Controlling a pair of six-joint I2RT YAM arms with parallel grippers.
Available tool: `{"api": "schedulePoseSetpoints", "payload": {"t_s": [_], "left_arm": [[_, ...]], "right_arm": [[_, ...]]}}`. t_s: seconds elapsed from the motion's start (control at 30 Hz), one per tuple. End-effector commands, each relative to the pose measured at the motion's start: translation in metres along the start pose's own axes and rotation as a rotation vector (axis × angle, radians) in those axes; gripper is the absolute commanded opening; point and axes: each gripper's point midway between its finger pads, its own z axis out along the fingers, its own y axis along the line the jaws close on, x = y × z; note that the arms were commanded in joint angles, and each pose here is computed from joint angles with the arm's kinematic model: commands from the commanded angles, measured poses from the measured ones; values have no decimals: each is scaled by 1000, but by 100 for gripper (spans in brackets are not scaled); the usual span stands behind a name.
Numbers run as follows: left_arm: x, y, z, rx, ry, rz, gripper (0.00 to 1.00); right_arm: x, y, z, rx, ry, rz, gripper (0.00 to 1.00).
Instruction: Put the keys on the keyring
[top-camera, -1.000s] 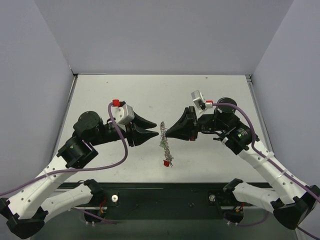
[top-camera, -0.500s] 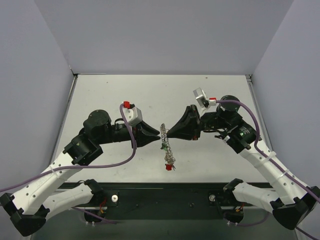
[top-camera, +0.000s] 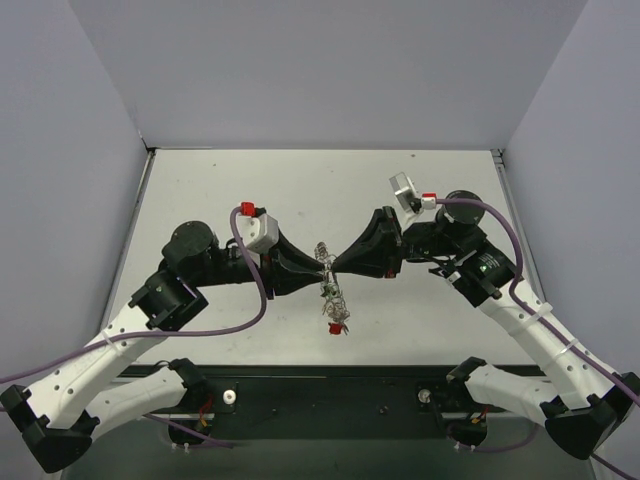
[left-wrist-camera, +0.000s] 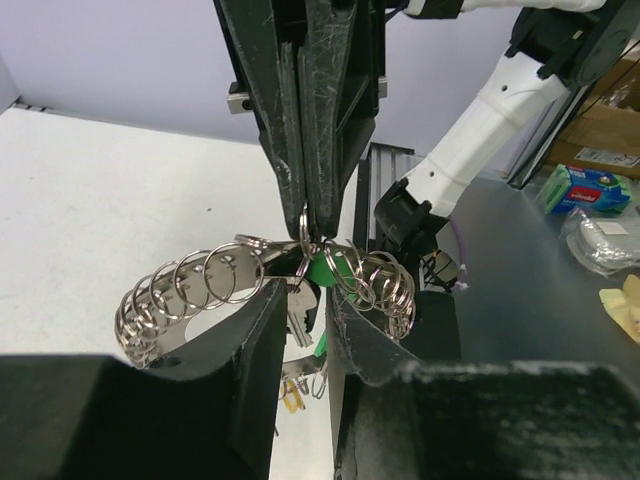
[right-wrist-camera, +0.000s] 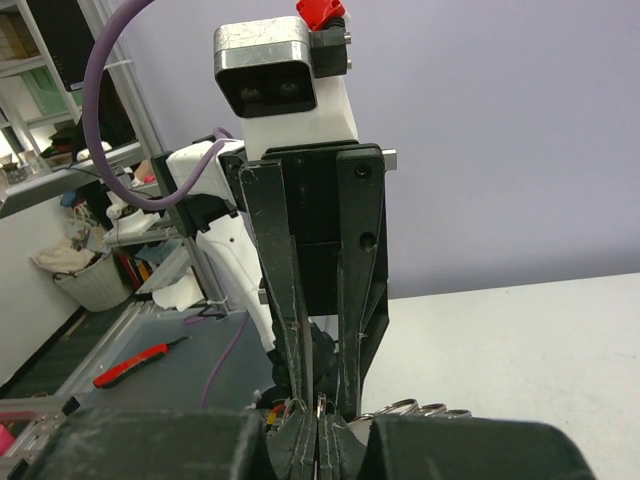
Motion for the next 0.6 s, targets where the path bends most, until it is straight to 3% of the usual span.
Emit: {"api": "schedulePoseSetpoints", "payload": {"t_s": [0.0, 0.13, 0.17, 0.3, 0.57], "left_arm": [[-24, -16, -1, 71, -97, 40, 33], [-23, -16, 2, 83, -94, 33, 25], [-24, -16, 3, 86, -96, 27, 17], [-24, -14, 6, 88, -98, 26, 0], [-19, -13, 10, 96, -102, -20, 0]], "right_arm": [[-31, 11, -1, -37, -80, -130, 0], [-32, 12, 0, -45, -89, -132, 0], [-31, 11, -1, -42, -90, -127, 0], [-30, 11, 0, -46, -92, -125, 0], [-33, 14, 0, -55, -108, -137, 0]]}}
